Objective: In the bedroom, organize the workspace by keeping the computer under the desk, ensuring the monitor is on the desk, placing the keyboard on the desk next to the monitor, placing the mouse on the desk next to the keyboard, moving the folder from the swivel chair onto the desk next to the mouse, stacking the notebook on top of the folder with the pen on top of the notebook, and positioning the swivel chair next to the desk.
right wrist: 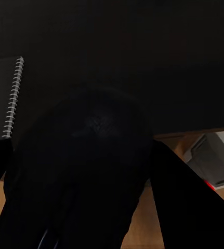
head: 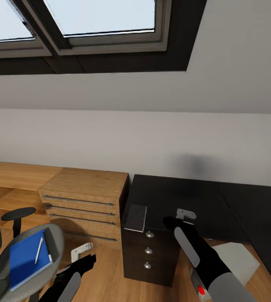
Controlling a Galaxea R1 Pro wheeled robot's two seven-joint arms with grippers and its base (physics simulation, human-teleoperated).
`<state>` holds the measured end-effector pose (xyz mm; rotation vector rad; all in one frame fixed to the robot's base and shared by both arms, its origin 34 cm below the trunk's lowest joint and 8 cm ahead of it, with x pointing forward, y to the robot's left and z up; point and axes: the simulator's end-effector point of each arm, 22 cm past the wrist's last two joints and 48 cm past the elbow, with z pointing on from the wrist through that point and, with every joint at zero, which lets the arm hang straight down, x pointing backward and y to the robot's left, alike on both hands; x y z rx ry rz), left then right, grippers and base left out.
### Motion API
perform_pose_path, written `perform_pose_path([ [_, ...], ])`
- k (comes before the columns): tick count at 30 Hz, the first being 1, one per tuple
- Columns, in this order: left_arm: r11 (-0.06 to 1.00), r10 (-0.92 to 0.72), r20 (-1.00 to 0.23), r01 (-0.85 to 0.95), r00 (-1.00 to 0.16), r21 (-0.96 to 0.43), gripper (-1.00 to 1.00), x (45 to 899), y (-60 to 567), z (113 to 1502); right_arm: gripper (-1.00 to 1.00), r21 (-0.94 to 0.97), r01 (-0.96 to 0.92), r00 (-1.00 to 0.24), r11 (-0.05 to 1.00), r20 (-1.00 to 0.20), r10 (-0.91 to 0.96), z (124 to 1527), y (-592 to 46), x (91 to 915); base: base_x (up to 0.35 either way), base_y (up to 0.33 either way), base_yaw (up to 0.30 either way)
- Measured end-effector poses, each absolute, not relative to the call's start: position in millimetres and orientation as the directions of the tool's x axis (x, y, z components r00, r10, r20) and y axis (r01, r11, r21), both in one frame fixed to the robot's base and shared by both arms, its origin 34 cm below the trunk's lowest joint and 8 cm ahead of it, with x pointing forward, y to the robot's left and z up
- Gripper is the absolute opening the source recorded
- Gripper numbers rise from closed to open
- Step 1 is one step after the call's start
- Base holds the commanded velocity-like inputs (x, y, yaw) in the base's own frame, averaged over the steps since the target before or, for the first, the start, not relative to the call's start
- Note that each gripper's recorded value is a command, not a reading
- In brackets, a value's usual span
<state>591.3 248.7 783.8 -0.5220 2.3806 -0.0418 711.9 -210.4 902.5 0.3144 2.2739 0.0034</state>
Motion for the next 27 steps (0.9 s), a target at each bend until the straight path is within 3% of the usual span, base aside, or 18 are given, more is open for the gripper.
perform_pose_path([
  [7, 0.952, -0.296, -0.596, -0.280, -0.746, -0.121, 1.00, 571.2, 222.6, 769.6, -1.00, 0.096, 0.230, -0.620, 0.968, -0.752, 0.222, 914.8, -220.2, 712.4, -0.002, 0.000, 0.000],
  [14, 0.962, -0.232, -0.432, -0.271, -0.871, 0.029, 1.00, 490.3, 242.7, 696.2, -1.00, 0.108, 0.240, -0.575, 0.965, -0.785, 0.231, 942.7, -221.0, 706.0, 0.000, 0.000, 0.000],
  [27, 0.951, -0.250, -0.414, -0.303, -0.875, 0.066, 1.00, 449.1, 248.5, 676.1, -1.00, 0.100, 0.343, -0.484, 0.934, -0.833, 0.267, 991.5, -237.7, 669.5, 0.000, 0.000, 0.000],
])
